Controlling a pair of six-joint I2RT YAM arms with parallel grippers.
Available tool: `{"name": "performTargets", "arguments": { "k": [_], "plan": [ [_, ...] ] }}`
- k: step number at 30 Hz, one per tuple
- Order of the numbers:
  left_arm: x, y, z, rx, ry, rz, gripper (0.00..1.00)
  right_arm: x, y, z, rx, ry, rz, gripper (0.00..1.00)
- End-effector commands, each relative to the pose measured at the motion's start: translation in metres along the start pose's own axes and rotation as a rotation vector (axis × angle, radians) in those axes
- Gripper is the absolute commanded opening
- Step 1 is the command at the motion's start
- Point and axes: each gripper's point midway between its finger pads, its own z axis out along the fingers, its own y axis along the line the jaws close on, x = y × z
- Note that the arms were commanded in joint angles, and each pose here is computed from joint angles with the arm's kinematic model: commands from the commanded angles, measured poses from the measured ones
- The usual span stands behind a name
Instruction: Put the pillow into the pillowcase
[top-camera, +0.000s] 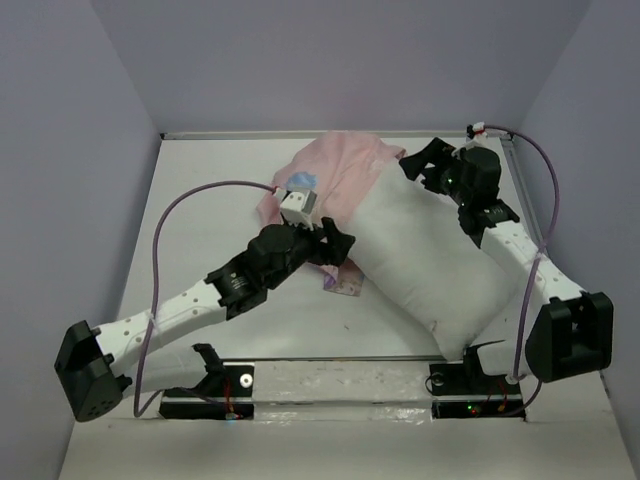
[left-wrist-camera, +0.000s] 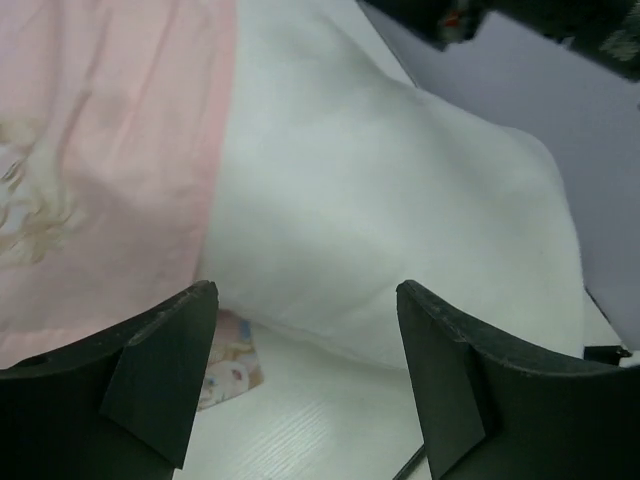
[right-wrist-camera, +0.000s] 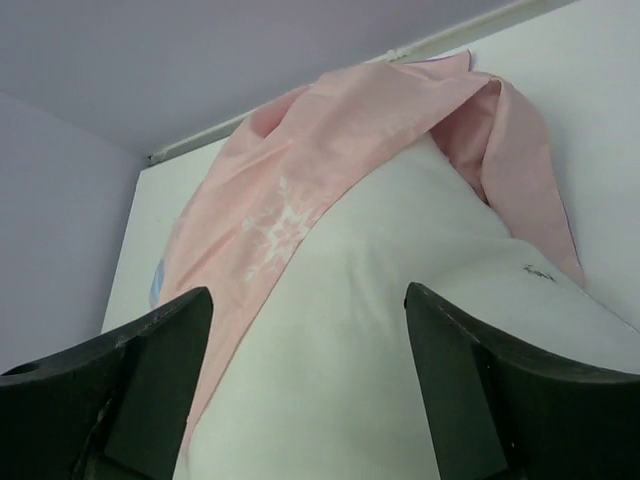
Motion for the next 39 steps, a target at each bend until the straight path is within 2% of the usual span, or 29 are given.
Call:
{"name": "performTargets", "arguments": {
  "k": [1,3,5,6,11,16,17,24,28,30,31,32,33,34,35,36,37,39],
  "plan": [
    [0.057,0.088,-0.019,-0.226,-0.020,-0.153,0.81,0.002,0.056,-0.041,-0.131,0.050,-0.259,0.84],
    [0.073,0.098,-0.021,-0.223,-0.016,-0.207,0.80,0.028,0.067,-0.051,-0.141,0.127,-0.392,0.84],
    [0.103,0.113,-0.022,-0.260,0.042,-0.203,0.80,0.051,0.077,-0.058,-0.135,0.180,-0.487,0.84],
    [0.106,0.113,-0.019,-0.253,0.046,-0.204,0.80,0.077,0.080,-0.065,-0.129,0.248,-0.567,0.84],
    [0.125,0.113,0.001,-0.226,0.085,-0.193,0.82,0.127,0.067,-0.081,-0.066,0.373,-0.714,0.88],
    [0.142,0.124,0.025,-0.250,0.109,-0.176,0.84,0.144,0.035,-0.081,0.080,0.435,-0.825,0.96],
    [0.134,0.119,0.028,-0.231,0.088,-0.181,0.84,0.146,0.030,-0.078,0.100,0.441,-0.833,0.97],
    [0.157,0.141,0.067,-0.295,0.090,-0.162,0.83,0.187,0.006,-0.042,0.177,0.537,-0.941,1.00],
    [0.155,0.155,0.076,-0.321,0.043,-0.197,0.77,0.206,-0.001,-0.027,0.220,0.569,-0.978,1.00],
    [0.150,0.157,0.080,-0.320,0.012,-0.210,0.68,0.220,-0.005,-0.020,0.208,0.592,-0.979,1.00],
    [0.148,0.159,0.082,-0.321,0.002,-0.216,0.62,0.222,-0.009,-0.017,0.226,0.590,-0.980,0.88],
    [0.147,0.162,0.085,-0.326,-0.006,-0.216,0.45,0.223,-0.010,-0.013,0.236,0.589,-0.977,0.74],
    [0.146,0.161,0.087,-0.321,-0.010,-0.216,0.35,0.225,-0.009,-0.010,0.246,0.580,-0.954,0.54],
    [0.147,0.162,0.090,-0.319,-0.006,-0.217,0.17,0.224,-0.005,-0.007,0.248,0.559,-0.929,0.01],
    [0.146,0.160,0.091,-0.307,-0.007,-0.220,0.17,0.220,0.003,-0.005,0.231,0.532,-0.897,0.01],
    [0.147,0.159,0.089,-0.295,-0.003,-0.223,0.05,0.217,0.014,-0.004,0.199,0.510,-0.861,0.00],
    [0.143,0.148,0.086,-0.240,-0.012,-0.234,0.00,0.197,0.035,-0.001,0.138,0.441,-0.759,0.00],
    [0.135,0.130,0.083,-0.149,-0.021,-0.246,0.00,0.170,0.063,0.004,0.085,0.336,-0.627,0.00]
  ]
}}
